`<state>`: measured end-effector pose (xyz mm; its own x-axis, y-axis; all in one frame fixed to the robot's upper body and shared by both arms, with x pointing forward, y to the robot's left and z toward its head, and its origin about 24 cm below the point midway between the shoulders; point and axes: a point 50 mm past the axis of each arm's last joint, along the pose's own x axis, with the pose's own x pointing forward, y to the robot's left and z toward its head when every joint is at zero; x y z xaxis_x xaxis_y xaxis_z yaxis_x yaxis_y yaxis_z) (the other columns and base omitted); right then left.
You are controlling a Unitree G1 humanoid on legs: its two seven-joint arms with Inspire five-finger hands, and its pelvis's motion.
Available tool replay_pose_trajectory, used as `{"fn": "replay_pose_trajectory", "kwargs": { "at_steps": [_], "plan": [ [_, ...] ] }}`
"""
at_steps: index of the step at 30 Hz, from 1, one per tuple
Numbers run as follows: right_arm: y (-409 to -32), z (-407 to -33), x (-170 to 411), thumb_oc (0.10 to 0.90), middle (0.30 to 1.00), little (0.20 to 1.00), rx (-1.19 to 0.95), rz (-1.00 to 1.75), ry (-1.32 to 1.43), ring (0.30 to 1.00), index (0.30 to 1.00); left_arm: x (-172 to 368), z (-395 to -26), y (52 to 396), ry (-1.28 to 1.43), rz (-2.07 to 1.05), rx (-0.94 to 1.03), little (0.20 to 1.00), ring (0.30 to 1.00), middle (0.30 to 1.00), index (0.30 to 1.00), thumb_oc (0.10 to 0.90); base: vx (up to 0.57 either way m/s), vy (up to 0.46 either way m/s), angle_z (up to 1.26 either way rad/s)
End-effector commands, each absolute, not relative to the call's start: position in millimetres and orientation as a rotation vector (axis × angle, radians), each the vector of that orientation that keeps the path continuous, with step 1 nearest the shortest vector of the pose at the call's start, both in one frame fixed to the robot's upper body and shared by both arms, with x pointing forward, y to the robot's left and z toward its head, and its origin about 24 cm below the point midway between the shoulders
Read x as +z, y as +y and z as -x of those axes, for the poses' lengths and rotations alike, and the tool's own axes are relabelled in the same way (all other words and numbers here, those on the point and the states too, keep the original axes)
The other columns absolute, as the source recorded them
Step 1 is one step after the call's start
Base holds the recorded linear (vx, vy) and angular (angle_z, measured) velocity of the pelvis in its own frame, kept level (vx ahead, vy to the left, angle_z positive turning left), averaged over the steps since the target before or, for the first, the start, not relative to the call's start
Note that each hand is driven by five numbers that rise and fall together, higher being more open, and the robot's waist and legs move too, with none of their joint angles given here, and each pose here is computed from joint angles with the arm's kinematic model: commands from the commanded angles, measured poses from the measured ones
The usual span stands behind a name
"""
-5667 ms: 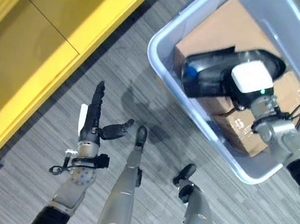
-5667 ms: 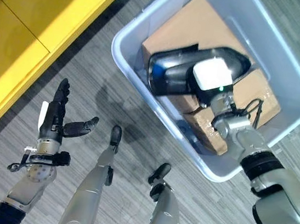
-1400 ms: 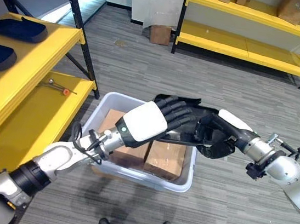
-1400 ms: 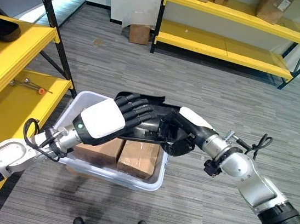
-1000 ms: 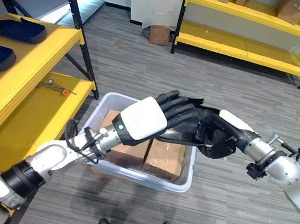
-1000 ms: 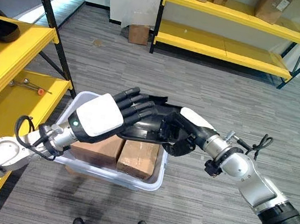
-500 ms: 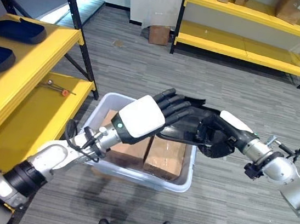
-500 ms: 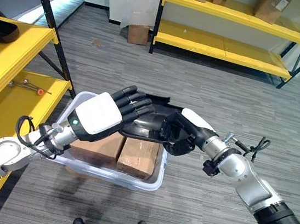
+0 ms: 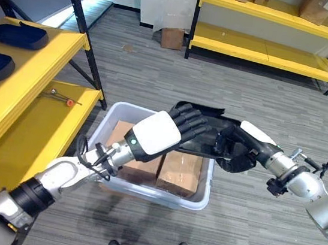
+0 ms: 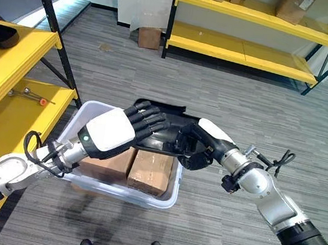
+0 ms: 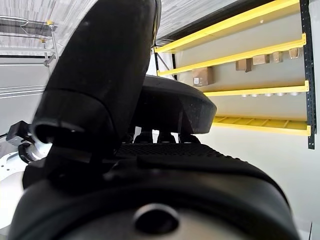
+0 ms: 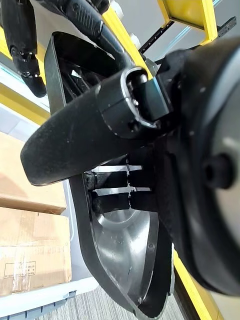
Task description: Move parts from the plastic box to the shelf.
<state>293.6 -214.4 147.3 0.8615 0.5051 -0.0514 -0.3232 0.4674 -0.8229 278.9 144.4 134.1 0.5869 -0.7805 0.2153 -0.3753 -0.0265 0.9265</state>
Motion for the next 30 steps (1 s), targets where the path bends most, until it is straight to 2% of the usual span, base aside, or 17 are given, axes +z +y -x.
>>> {"fn": "replay_pose_trajectory", "kwargs": {
  "at_steps": [1, 24, 26, 27, 28, 30],
  "plan": [
    [-195.7, -298.1, 234.3, 0.400, 0.300, 0.300, 0.399, 0.915, -0.612, 0.300, 0.300, 170.4, -294.7, 130.2, -1.119, -1.572, -0.285, 1.000, 1.000, 1.000, 1.000, 0.900, 0.00, 0.000, 0.00],
    [-171.8, -283.1, 253.4, 0.400, 0.300, 0.300, 0.508, 0.889, -0.735, 0.300, 0.300, 163.9, -313.8, 114.1, -1.110, -1.633, -0.297, 1.000, 1.000, 1.000, 1.000, 0.900, 0.00, 0.000, -0.02],
    [-170.1, -282.0, 254.6, 0.400, 0.300, 0.300, 0.513, 0.885, -0.745, 0.300, 0.300, 166.0, -314.6, 112.4, -1.118, -1.628, -0.285, 0.635, 0.635, 0.635, 0.635, 0.639, 0.00, 0.000, 0.00],
    [-169.5, -281.5, 255.4, 0.400, 0.300, 0.300, 0.514, 0.884, -0.750, 0.300, 0.300, 167.5, -314.9, 112.0, -1.123, -1.627, -0.277, 0.388, 0.388, 0.388, 0.388, 0.463, 0.00, 0.000, 0.00],
    [-169.5, -281.5, 255.4, 0.400, 0.300, 0.300, 0.514, 0.884, -0.750, 0.300, 0.300, 167.5, -314.9, 112.0, -1.123, -1.627, -0.277, 0.300, 0.300, 0.300, 0.300, 0.400, 0.00, 0.001, -0.05],
    [-168.0, -280.8, 256.1, 0.400, 0.300, 0.300, 0.521, 0.880, -0.755, 0.300, 0.300, 167.4, -316.6, 112.5, -1.115, -1.614, -0.255, 0.300, 0.300, 0.300, 0.300, 0.400, 0.00, 0.002, -0.04]
  ]
}}
